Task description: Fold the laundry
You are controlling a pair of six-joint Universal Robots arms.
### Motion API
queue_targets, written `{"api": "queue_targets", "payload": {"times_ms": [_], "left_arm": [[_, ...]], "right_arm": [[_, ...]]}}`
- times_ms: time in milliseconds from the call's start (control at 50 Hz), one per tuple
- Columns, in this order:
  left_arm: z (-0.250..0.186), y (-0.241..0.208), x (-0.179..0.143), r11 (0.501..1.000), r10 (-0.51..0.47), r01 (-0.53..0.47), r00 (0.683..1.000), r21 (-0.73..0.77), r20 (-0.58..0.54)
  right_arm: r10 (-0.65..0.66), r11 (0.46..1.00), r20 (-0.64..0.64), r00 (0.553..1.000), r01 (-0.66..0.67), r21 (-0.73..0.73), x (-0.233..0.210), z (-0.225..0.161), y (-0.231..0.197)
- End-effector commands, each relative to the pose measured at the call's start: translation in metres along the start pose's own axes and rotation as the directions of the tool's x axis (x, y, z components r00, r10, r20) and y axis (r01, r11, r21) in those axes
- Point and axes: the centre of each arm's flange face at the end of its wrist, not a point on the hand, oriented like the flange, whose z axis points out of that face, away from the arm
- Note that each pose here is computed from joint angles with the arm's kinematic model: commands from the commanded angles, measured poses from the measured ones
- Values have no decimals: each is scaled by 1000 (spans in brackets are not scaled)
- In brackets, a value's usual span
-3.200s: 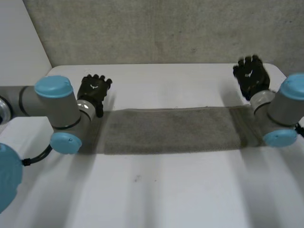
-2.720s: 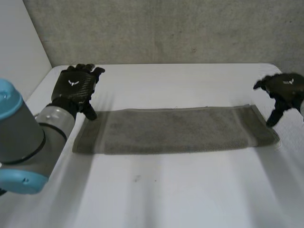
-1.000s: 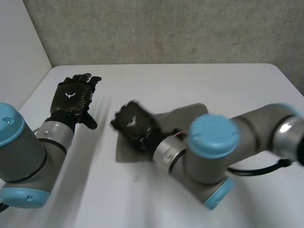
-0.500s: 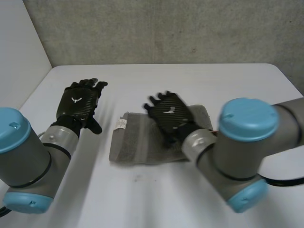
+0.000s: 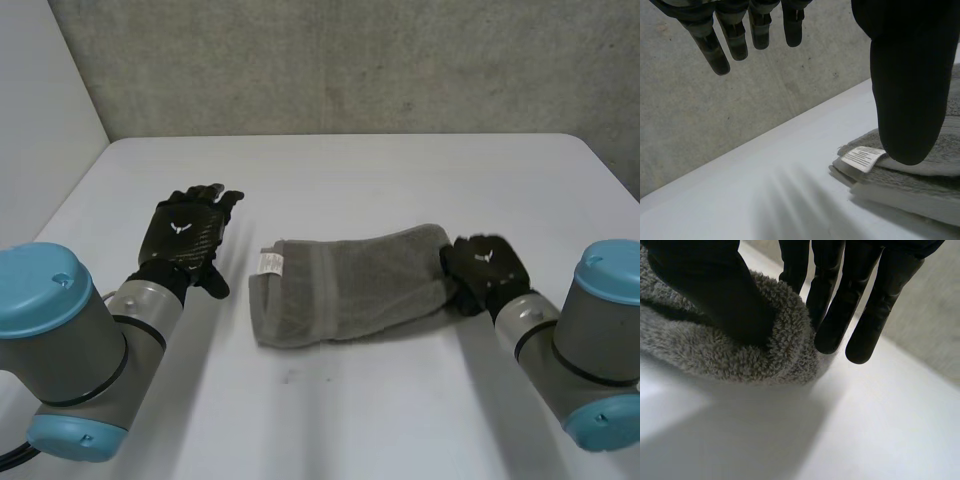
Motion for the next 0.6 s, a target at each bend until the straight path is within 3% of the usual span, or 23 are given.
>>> {"api": "queue_targets", "payload": {"times_ms": [20, 120, 240, 280, 360, 460, 500, 560, 600], "left_arm": [[0, 0, -1, 1000, 0, 0, 1000, 0, 2], [0, -1, -1, 1000, 0, 0, 1000, 3, 5], [0, -5, -4, 1000, -4, 4, 1000, 14, 13], [0, -6, -4, 1000, -5, 5, 1000, 17, 16], [0, -9, -6, 1000, -9, 8, 1000, 22, 23], [0, -10, -6, 1000, -9, 8, 1000, 20, 24], [0, -11, -6, 1000, -9, 8, 1000, 22, 25], [0, -13, -7, 1000, -10, 10, 1000, 26, 25], [0, -14, -6, 1000, -12, 11, 1000, 27, 24]], "right_arm": [[-211, 963, -20, 977, 212, 168, -12, 7, -44], [-382, 872, 114, 917, 317, 372, -102, -7, -83], [-456, 835, 214, 864, 333, 437, -156, -18, -76], [-511, 811, 315, 800, 327, 485, -191, -30, -62], [-536, 804, 365, 761, 328, 497, -206, -33, -48], [-510, 814, 354, 784, 307, 494, -202, -33, -59], [-419, 847, 333, 845, 231, 479, -187, -39, -83], [-343, 870, 325, 881, 169, 463, -178, -43, -97], [-158, 919, 319, 935, 22, 392, -151, -42, -112]]}}
